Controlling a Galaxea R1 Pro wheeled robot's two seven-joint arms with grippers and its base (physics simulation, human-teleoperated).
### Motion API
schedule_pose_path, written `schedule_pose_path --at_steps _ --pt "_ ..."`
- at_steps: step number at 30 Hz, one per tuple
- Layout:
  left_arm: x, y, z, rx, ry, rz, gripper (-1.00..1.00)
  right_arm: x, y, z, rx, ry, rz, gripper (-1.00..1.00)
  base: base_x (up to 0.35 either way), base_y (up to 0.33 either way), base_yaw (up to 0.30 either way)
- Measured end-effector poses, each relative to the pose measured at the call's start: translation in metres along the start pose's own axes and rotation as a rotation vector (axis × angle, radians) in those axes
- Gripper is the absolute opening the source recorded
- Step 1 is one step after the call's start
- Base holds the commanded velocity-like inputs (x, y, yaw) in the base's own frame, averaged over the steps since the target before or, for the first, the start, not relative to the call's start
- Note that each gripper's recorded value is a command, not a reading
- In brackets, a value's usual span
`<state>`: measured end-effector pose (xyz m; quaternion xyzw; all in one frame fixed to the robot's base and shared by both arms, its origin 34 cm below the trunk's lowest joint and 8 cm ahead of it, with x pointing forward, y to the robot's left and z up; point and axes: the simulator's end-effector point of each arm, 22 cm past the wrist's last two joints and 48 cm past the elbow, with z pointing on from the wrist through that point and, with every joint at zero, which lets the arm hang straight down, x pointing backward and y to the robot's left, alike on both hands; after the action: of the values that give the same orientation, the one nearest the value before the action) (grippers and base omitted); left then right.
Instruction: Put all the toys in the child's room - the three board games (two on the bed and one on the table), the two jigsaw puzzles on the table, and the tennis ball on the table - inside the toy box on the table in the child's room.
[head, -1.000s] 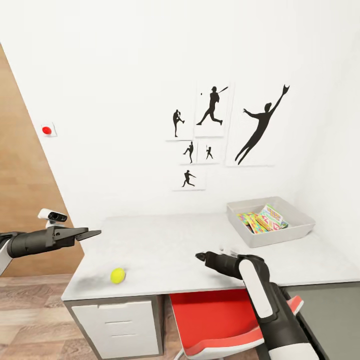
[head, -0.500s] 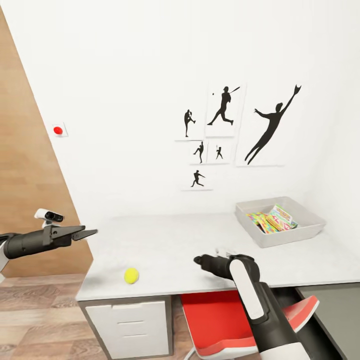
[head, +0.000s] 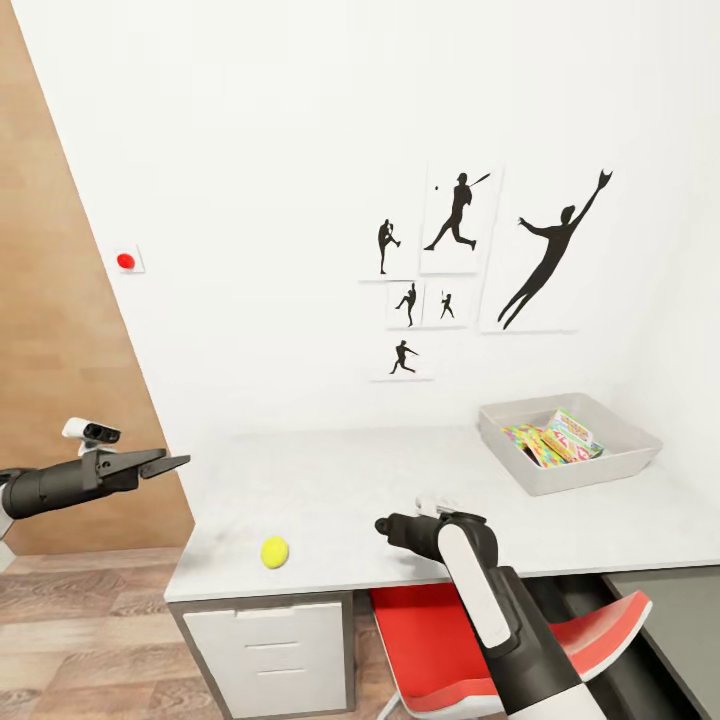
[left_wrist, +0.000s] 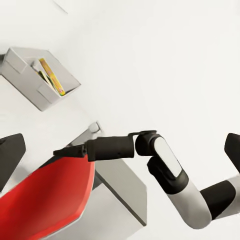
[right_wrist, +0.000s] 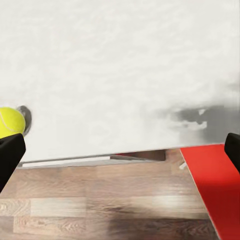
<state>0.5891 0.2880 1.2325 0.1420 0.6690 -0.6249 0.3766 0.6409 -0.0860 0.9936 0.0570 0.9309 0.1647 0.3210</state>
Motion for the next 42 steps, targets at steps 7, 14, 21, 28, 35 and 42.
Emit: schedule_pose_path --at_steps 7,14,21,28,35,42 --pt "0.003 0.031 -0.008 -0.145 0.02 0.01 1.0 0.0 -0.036 -0.007 0.235 0.006 0.005 1.0 0.0 0.0 0.0" --pt "-0.008 0.084 -0.037 -0.421 -0.005 0.03 1.0 -0.042 -0.041 -0.023 0.365 -0.049 -0.027 1.0 0.0 0.0 0.0" --pt "-0.014 0.112 -0.058 -0.58 -0.025 0.03 1.0 -0.019 -0.037 -0.006 0.381 0.027 -0.077 1.0 0.0 0.005 0.0" --pt "-0.016 0.115 -0.062 -0.601 -0.032 0.032 1.0 -0.014 -0.028 -0.003 0.372 0.032 -0.113 1.0 0.0 0.197 0.0" --pt "-0.017 0.115 -0.063 -0.602 -0.037 0.032 1.0 -0.015 -0.025 -0.003 0.369 0.022 -0.11 1.0 0.0 0.19 0.0" --pt "-0.017 0.115 -0.063 -0.604 -0.037 0.032 1.0 -0.013 -0.014 -0.002 0.357 0.012 -0.138 1.0 0.0 0.03 0.0"
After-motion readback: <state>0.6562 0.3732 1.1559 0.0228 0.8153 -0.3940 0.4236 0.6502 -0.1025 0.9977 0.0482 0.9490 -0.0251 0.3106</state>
